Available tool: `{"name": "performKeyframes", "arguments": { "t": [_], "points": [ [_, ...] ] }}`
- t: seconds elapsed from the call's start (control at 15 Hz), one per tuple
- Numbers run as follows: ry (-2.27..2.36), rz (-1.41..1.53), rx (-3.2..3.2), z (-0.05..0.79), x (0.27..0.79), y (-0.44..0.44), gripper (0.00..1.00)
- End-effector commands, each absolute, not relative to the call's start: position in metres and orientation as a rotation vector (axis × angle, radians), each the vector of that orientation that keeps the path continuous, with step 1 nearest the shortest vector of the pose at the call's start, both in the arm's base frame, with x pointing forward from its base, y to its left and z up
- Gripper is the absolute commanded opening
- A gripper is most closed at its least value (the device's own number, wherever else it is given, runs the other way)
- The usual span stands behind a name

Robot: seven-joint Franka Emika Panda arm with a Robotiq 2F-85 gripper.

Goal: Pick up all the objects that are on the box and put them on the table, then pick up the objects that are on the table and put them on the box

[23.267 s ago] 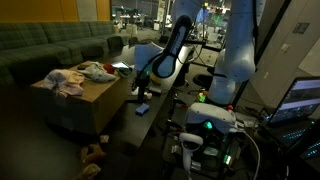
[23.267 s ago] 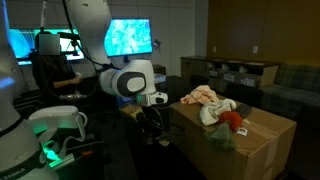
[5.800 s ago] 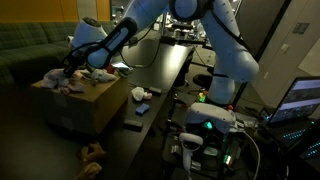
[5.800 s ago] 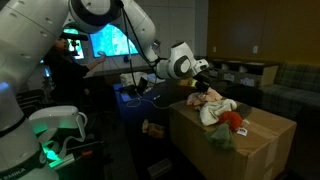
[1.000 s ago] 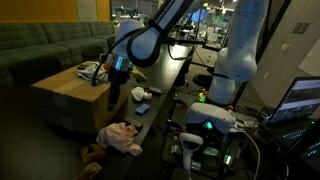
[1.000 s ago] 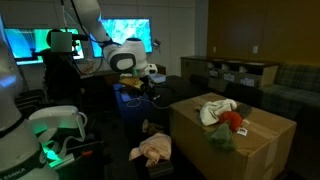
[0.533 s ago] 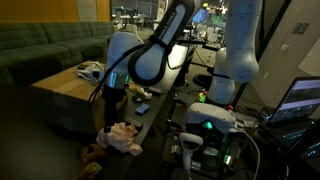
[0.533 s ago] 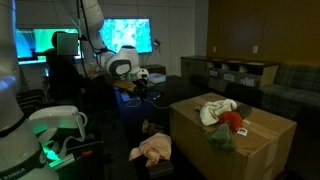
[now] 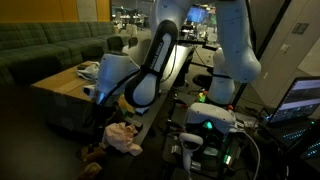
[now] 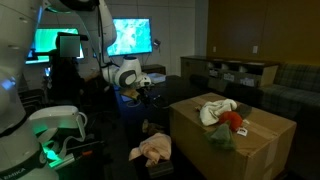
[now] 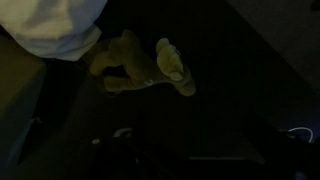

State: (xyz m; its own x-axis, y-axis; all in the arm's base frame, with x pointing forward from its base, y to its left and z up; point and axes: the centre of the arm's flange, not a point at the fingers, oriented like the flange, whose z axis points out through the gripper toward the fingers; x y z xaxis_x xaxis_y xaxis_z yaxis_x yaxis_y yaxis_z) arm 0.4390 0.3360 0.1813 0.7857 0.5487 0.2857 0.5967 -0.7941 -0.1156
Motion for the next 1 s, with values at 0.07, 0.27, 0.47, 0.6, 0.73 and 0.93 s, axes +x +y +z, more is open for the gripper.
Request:
{"name": "performKeyframes", "arguments": {
  "t": [0.07, 0.27, 0.47, 0.6, 0.73, 0.93],
  "points": [
    [-0.848, -0.394, -2.779, 0.141, 0.454, 0.361, 1.0],
    [-0.831, -0.414, -2.781, 0.125, 0.455, 0.366, 1.0],
    [-0.801, -0.442, -2.797, 0.103, 0.46, 0.368, 1.0],
    [-0.779, -0.439, -2.805, 0.094, 0.461, 0.368, 1.0],
    [-0.806, -0.434, -2.803, 0.081, 0.459, 0.368, 1.0],
    [-0.873, -0.431, -2.797, 0.06, 0.453, 0.368, 1.0]
  ]
}}
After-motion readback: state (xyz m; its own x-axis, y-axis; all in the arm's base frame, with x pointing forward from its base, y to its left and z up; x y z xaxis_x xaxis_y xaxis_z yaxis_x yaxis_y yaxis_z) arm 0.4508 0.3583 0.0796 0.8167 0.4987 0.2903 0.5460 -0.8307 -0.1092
